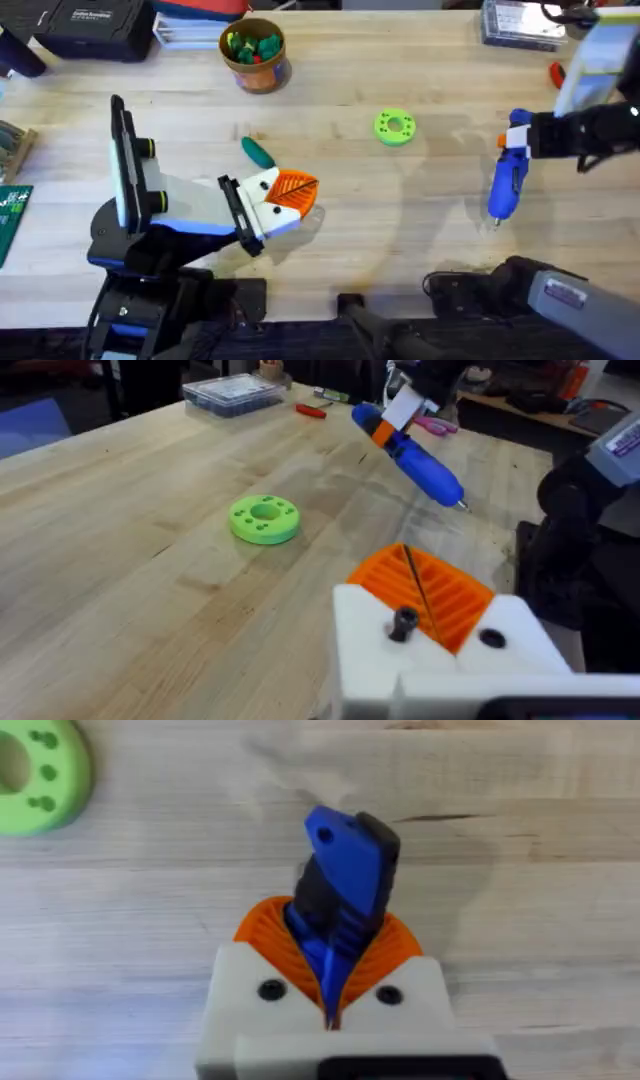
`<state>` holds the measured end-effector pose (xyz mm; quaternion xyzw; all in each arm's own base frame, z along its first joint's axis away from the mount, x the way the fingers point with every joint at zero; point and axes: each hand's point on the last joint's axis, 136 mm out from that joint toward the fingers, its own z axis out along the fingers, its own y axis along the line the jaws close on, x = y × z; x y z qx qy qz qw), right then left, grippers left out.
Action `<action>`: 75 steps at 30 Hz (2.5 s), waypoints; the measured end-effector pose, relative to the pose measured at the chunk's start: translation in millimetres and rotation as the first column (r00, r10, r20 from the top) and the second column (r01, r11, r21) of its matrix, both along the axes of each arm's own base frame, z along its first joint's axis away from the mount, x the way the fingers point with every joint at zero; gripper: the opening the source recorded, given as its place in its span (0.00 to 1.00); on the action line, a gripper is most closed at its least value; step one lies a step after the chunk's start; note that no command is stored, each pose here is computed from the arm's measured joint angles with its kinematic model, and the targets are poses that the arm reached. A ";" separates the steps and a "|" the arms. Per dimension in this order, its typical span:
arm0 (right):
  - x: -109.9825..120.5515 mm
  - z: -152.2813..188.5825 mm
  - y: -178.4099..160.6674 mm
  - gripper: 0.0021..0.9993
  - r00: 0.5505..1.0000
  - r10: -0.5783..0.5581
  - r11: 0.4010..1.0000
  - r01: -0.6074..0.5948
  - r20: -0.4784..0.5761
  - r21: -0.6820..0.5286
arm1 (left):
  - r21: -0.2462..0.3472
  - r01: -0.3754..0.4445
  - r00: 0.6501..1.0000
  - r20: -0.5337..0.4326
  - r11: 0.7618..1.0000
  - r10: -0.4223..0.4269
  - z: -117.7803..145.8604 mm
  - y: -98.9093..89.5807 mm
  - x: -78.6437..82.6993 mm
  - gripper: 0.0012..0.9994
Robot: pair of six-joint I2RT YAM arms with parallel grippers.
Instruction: Pick up the gripper from the table and insert it into the empty holder that is missing its gripper. Then pick up a screw, insert it into the mounting hole, and use the screwdriver to tighten it. Finally, clean up the table by picking up the vegetable and placing it into the bucket.
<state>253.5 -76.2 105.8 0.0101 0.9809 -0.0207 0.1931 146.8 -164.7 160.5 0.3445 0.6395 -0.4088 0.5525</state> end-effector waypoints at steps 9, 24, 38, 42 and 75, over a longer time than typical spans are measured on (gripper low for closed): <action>18.9 -41.1 -5.2 0.03 0.978 0.075 0.997 -0.074 -0.193 0.013 | 0.000 0.000 1.000 0.000 1.000 0.000 0.0 0.0 0.0 0.01; 18.8 -64.6 -6.3 0.27 0.957 0.087 0.996 -0.079 -0.278 0.037 | 0.000 0.000 1.000 0.000 1.000 0.000 0.0 0.0 0.0 0.01; 25.5 -70.2 -7.0 0.59 0.958 0.097 0.995 -0.092 -0.271 0.033 | 0.000 0.000 1.000 0.000 1.000 0.000 0.0 0.0 0.1 0.01; 26.9 -70.0 -9.2 0.38 0.959 0.098 0.995 -0.095 -0.266 0.022 | 0.000 0.000 1.000 0.000 1.000 0.000 -0.1 0.0 0.1 0.01; 52.8 116.3 -9.8 0.02 0.923 0.053 0.989 0.005 0.381 -0.150 | 0.000 0.000 1.000 0.000 1.000 0.000 0.0 0.0 0.1 0.01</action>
